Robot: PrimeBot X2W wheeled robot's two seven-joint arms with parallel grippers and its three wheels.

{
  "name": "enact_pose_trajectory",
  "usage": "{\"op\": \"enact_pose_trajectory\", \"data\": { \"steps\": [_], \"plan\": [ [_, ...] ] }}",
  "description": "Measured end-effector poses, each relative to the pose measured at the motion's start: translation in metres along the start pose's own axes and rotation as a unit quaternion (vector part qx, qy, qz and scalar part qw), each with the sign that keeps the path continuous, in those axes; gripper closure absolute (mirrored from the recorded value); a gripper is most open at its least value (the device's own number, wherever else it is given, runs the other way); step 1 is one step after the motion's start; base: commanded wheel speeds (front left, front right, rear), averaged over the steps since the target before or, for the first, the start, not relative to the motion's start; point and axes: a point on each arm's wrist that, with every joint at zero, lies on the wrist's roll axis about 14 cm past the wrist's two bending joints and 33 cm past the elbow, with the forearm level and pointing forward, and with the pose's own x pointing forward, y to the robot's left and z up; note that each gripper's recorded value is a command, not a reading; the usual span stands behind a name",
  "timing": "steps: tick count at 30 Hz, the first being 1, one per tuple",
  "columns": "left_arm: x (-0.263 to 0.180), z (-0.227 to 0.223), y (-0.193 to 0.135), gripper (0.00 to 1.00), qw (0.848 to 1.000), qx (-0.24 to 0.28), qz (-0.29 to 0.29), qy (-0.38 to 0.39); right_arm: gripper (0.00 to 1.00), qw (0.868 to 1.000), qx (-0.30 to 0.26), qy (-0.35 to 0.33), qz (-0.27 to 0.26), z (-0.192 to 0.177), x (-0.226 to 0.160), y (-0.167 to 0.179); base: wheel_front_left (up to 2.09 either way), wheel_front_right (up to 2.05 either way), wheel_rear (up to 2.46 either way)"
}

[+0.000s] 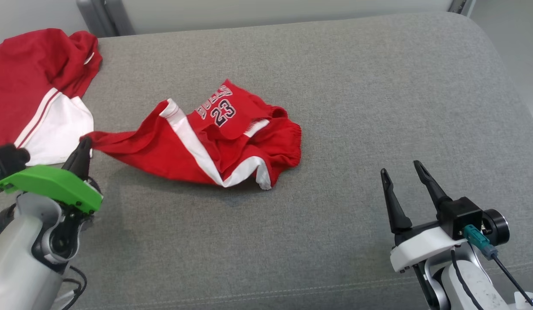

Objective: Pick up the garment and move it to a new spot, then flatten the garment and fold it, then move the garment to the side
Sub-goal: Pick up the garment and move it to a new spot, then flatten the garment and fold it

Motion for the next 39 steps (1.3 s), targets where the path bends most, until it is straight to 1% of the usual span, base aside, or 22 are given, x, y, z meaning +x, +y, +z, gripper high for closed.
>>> {"op": "enact_pose_trajectory", "data": {
  "steps": [2, 5, 7, 10, 12, 13, 14, 15, 16, 17, 21, 26, 29, 36, 39],
  "plan": [
    [-0.012, 0.001, 0.023, 0.91, 1.000, -0.005, 0.031, -0.004, 0.00, 1.000, 0.003, -0.002, 0.015, 0.001, 0.001, 0.010, 0.00, 0.00, 0.00],
    [-0.025, -0.006, 0.040, 0.94, 0.999, -0.009, 0.049, 0.004, 0.00, 1.000, 0.004, -0.005, 0.021, 0.003, 0.002, 0.014, 0.00, 0.00, 0.00],
    [-0.029, -0.017, 0.041, 0.96, 0.999, -0.022, 0.046, 0.013, 0.00, 1.000, 0.002, -0.003, 0.021, 0.002, 0.001, 0.013, 0.00, 0.00, 0.00],
    [-0.034, -0.029, 0.037, 0.98, 0.998, -0.049, 0.040, 0.020, 0.00, 1.000, 0.002, -0.001, 0.018, 0.001, 0.000, 0.012, 0.00, 0.00, 0.00],
    [-0.036, -0.035, 0.031, 0.95, 0.997, -0.062, 0.029, 0.019, 0.00, 1.000, 0.002, 0.003, 0.014, -0.002, -0.003, 0.010, 0.00, 0.00, 0.00],
    [-0.037, -0.035, 0.029, 0.86, 0.997, -0.064, 0.026, 0.015, 0.00, 1.000, 0.003, 0.006, 0.014, -0.003, -0.004, 0.010, 0.00, 0.00, 0.00],
    [-0.038, -0.036, 0.027, 0.68, 0.998, -0.064, 0.024, 0.015, 0.00, 1.000, 0.003, 0.007, 0.013, -0.004, -0.005, 0.009, 0.00, 0.00, 0.00],
    [-0.040, -0.038, 0.027, 0.34, 0.998, -0.063, 0.023, 0.017, 0.00, 1.000, 0.003, 0.008, 0.013, -0.005, -0.006, 0.009, 0.00, 0.00, 0.00],
    [-0.042, -0.042, 0.025, 0.06, 0.998, -0.062, 0.021, 0.020, 0.00, 1.000, 0.003, 0.010, 0.012, -0.006, -0.006, 0.008, 0.00, 0.00, 0.00],
    [-0.043, -0.044, 0.023, 0.00, 0.998, -0.062, 0.019, 0.021, 0.00, 1.000, 0.003, 0.010, 0.012, -0.006, -0.006, 0.008, 0.00, 0.00, 0.00],
    [-0.047, -0.049, 0.014, 0.00, 0.997, -0.074, 0.009, 0.014, 0.00, 1.000, 0.003, 0.012, 0.019, -0.008, -0.005, 0.012, 0.00, 0.00, 0.00],
    [-0.053, -0.037, 0.007, 0.00, 0.999, -0.042, -0.004, -0.017, 0.00, 1.000, 0.007, 0.008, 0.025, -0.005, -0.003, 0.017, 0.00, 0.00, 0.00],
    [-0.059, -0.041, 0.002, 0.00, 0.999, -0.030, -0.008, -0.021, 0.00, 0.999, 0.012, 0.007, 0.030, -0.004, -0.005, 0.021, 0.00, 0.00, 0.00],
    [-0.074, -0.058, -0.022, 0.00, 0.997, -0.071, -0.020, -0.028, 0.00, 0.996, 0.037, 0.014, 0.074, -0.007, -0.015, 0.051, 0.00, 0.00, 0.00],
    [-0.078, -0.060, -0.028, 0.00, 0.997, -0.073, -0.020, -0.036, 0.00, 0.994, 0.040, 0.026, 0.098, -0.014, -0.018, 0.064, 0.00, 0.00, 0.00]
  ]
}}
